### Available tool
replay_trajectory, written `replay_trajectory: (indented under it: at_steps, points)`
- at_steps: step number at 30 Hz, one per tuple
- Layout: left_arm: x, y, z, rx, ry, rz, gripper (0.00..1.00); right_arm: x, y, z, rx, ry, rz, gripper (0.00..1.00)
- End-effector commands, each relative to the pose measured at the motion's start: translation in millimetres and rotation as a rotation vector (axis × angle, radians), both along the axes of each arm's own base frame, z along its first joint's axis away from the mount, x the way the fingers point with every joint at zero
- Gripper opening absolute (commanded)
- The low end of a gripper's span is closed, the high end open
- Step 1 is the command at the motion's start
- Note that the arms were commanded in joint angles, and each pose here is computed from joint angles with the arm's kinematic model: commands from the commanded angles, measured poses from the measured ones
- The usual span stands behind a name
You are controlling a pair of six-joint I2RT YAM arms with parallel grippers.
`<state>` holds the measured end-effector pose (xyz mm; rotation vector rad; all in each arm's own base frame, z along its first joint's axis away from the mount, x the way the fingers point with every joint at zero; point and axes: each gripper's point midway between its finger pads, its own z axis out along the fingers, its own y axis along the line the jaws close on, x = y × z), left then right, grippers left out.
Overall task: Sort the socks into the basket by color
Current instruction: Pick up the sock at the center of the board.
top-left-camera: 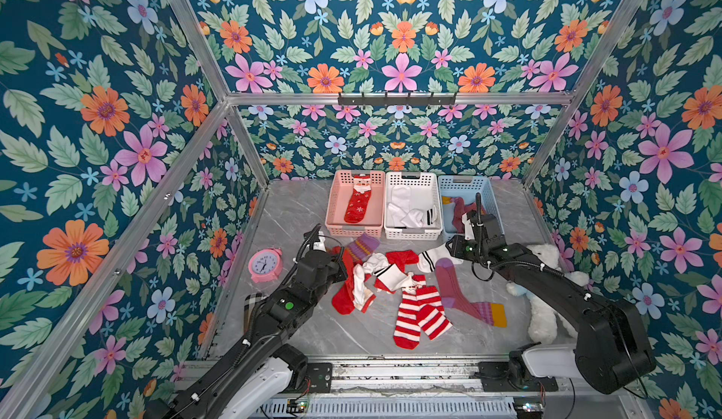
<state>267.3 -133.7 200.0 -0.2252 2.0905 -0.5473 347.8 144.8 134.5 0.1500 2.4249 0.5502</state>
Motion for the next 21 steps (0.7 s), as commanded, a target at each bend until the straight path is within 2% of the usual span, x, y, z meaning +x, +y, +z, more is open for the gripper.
replay_trajectory:
  at_steps: [1, 9, 14, 21]
  points:
    - [-0.9, 4.5, 7.4, 0.016, -0.016, 0.011, 0.0, 0.5, -0.3, 3.1, 0.003, -0.014, -0.004, 0.39]
    - [0.8, 9.4, 44.0, -0.018, -0.108, 0.034, 0.0, -2.7, -3.3, 5.5, -0.003, -0.023, -0.01, 0.39]
    - [8.8, 24.0, 78.5, 0.058, -0.137, 0.11, 0.0, -3.9, -4.4, 8.0, -0.004, -0.028, -0.012, 0.39]
    - [29.4, 25.5, 108.9, 0.071, -0.221, 0.175, 0.0, -5.7, -5.1, 11.3, -0.005, -0.032, -0.011, 0.39]
